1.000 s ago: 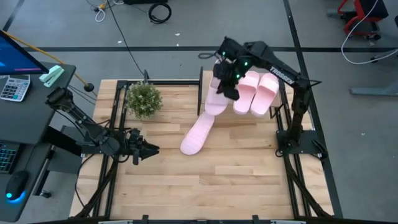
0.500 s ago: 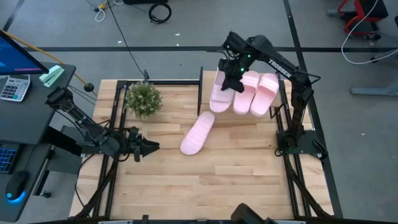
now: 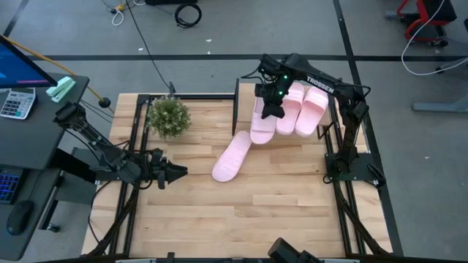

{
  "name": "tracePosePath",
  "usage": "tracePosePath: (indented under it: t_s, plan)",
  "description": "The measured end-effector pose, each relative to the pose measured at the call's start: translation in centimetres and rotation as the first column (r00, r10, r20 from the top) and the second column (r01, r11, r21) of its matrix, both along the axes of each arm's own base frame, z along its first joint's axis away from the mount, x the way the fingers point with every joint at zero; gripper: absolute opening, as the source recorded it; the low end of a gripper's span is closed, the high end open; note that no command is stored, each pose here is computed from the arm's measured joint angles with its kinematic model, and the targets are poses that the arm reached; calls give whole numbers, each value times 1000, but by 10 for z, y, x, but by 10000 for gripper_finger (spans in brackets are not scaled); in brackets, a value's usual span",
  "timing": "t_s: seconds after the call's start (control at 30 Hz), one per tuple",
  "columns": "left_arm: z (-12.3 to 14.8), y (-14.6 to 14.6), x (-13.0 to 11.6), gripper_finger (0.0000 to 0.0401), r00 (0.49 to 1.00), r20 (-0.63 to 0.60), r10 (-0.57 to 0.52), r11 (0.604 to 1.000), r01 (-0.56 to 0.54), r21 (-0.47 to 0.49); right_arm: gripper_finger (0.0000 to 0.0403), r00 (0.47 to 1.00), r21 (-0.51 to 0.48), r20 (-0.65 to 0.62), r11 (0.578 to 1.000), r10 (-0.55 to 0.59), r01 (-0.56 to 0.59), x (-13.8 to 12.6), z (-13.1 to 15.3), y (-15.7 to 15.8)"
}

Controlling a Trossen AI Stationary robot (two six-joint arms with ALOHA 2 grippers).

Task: Pick and place slides into the shelf
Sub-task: Put the bottom pink slide on the shelf

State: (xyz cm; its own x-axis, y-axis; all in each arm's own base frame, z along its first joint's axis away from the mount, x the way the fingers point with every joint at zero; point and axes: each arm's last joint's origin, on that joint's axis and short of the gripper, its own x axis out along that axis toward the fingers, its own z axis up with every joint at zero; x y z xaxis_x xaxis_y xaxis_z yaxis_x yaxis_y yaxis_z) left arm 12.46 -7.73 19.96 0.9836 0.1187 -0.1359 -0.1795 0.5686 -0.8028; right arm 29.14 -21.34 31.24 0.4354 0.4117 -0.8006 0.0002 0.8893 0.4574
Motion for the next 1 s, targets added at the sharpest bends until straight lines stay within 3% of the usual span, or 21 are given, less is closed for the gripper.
tracePosePath:
  t_s: [0.67, 1.0]
  plan:
    - [0, 0, 0, 182, 1000, -1, 0, 1000, 0, 3, 9, 990, -69, -141, 998, -17, 8, -11, 9, 3]
    - [0, 0, 0, 180, 1000, -2, -1, 1000, 1, 4, 9, 985, -168, -170, 986, -21, -8, -12, 17, 10]
